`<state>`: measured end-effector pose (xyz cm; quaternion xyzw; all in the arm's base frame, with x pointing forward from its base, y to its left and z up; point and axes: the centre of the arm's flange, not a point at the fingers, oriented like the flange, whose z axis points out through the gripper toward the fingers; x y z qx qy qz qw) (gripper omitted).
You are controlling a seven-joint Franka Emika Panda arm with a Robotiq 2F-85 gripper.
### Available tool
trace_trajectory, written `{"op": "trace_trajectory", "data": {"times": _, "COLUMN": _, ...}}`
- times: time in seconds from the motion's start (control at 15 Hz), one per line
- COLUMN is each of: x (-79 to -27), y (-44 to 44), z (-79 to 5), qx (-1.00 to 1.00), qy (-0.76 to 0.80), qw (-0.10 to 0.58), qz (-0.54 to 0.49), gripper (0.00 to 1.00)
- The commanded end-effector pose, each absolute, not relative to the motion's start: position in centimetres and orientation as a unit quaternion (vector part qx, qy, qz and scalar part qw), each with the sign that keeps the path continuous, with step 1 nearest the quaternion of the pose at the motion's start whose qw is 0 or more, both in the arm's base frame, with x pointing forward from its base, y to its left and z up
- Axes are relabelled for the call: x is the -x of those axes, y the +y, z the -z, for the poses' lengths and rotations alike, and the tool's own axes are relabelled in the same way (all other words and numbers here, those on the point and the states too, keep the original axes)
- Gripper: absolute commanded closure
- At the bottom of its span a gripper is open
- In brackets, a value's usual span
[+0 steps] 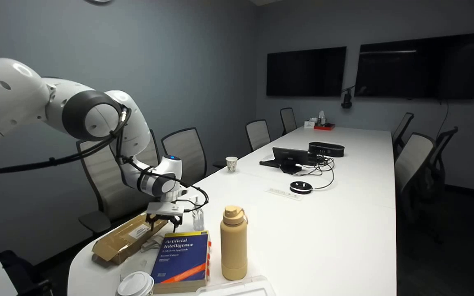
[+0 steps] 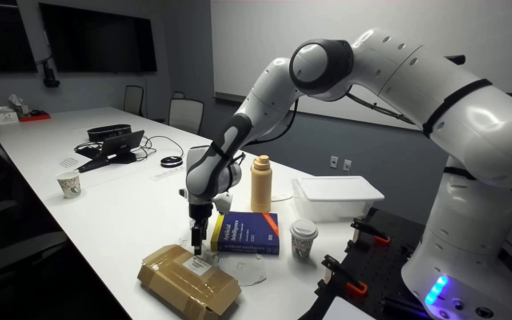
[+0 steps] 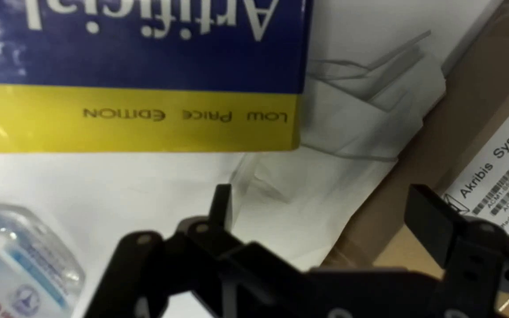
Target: Pick up the tissue and then wipe the book's cover
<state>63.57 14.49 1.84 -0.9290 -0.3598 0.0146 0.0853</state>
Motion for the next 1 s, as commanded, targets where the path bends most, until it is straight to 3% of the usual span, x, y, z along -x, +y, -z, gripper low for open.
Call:
{"op": "trace_trajectory", "data": {"times": 0.0, "x": -65.4, "y": 15.5, "z": -0.6, "qx": 0.921, "qy": -0.379, "qw": 0.087, "qz": -0.027, "gripper": 0.0}}
{"op": "trace_trajectory", "data": {"times": 0.93, "x": -66.3, "y": 13.0, "z": -1.2, "qx": 0.922, "qy": -0.377, "qw": 0.078, "qz": -0.047, "gripper": 0.0}}
